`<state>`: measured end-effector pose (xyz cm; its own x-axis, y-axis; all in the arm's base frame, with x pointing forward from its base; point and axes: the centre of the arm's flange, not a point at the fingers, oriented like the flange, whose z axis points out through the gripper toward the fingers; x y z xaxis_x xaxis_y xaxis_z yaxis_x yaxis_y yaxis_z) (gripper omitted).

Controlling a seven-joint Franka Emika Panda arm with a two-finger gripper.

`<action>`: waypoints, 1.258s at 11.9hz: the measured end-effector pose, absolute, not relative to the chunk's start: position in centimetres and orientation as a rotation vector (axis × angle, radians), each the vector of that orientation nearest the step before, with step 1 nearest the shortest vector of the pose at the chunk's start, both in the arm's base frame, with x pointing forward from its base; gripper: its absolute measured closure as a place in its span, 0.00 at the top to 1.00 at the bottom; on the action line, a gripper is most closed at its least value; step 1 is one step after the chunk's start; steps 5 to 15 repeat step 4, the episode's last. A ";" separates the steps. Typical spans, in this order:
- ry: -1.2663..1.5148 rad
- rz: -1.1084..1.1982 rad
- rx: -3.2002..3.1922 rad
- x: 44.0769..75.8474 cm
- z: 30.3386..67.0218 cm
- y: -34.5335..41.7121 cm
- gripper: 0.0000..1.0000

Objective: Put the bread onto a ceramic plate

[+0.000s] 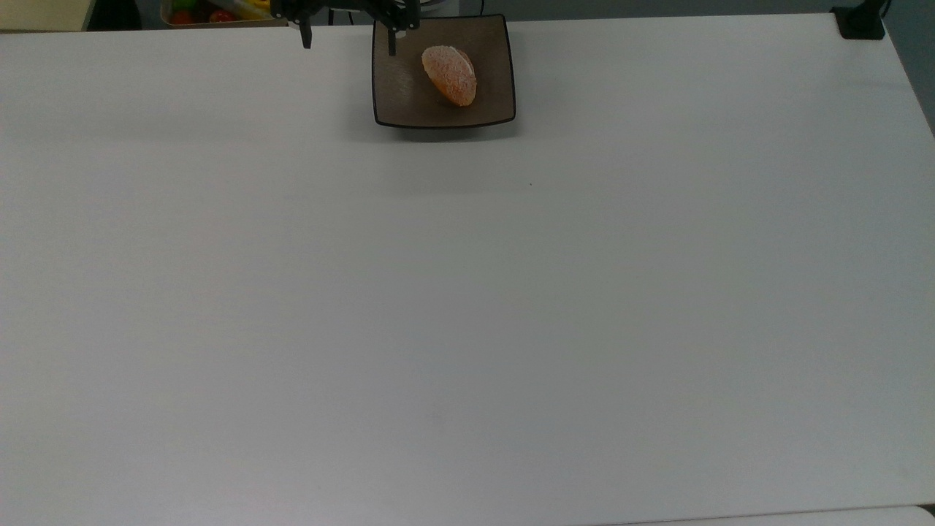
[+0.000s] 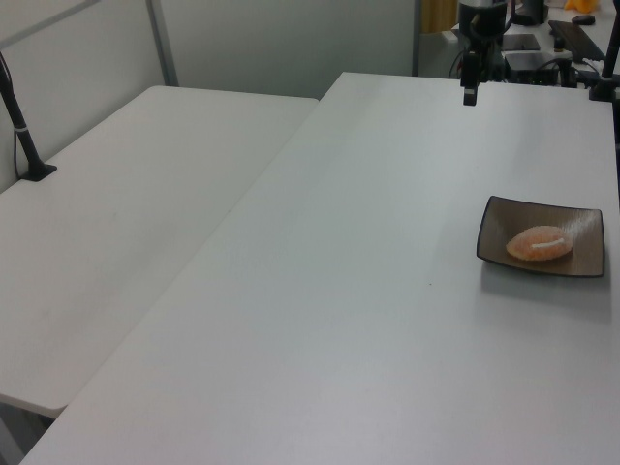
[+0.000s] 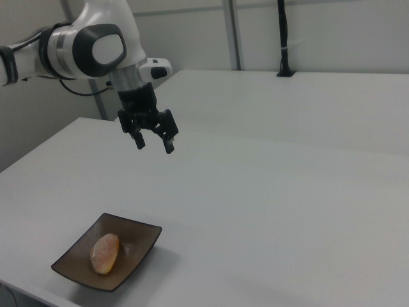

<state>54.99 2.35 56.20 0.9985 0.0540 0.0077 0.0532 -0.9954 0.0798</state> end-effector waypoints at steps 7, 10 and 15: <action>0.042 -0.003 3.131 55.2 55.7 2.3 1.00; 0.042 -0.003 3.131 55.2 55.7 2.3 1.00; 0.042 -0.003 3.131 55.2 55.7 2.3 1.00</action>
